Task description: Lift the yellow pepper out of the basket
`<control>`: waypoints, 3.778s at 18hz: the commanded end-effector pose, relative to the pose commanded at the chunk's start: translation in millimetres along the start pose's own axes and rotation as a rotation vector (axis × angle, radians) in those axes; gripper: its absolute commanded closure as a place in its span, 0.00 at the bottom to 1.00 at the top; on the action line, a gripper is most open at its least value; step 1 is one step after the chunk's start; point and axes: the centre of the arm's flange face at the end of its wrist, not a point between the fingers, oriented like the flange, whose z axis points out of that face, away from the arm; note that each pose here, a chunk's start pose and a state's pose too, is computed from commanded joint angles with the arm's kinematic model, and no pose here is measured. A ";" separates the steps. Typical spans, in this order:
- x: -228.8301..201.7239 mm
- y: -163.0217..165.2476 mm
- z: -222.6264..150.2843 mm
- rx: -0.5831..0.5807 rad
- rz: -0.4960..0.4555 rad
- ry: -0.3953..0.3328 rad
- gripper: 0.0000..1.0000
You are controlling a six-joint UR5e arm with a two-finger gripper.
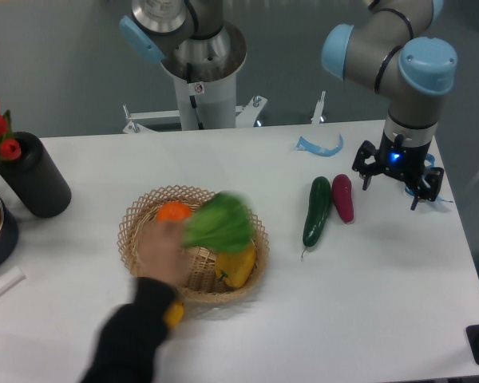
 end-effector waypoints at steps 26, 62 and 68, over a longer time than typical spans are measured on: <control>79.1 -92.4 19.0 0.111 -0.007 0.110 0.00; 204.7 -190.0 37.7 0.121 0.208 0.219 0.00; 216.1 -204.9 59.6 0.142 0.367 0.207 0.07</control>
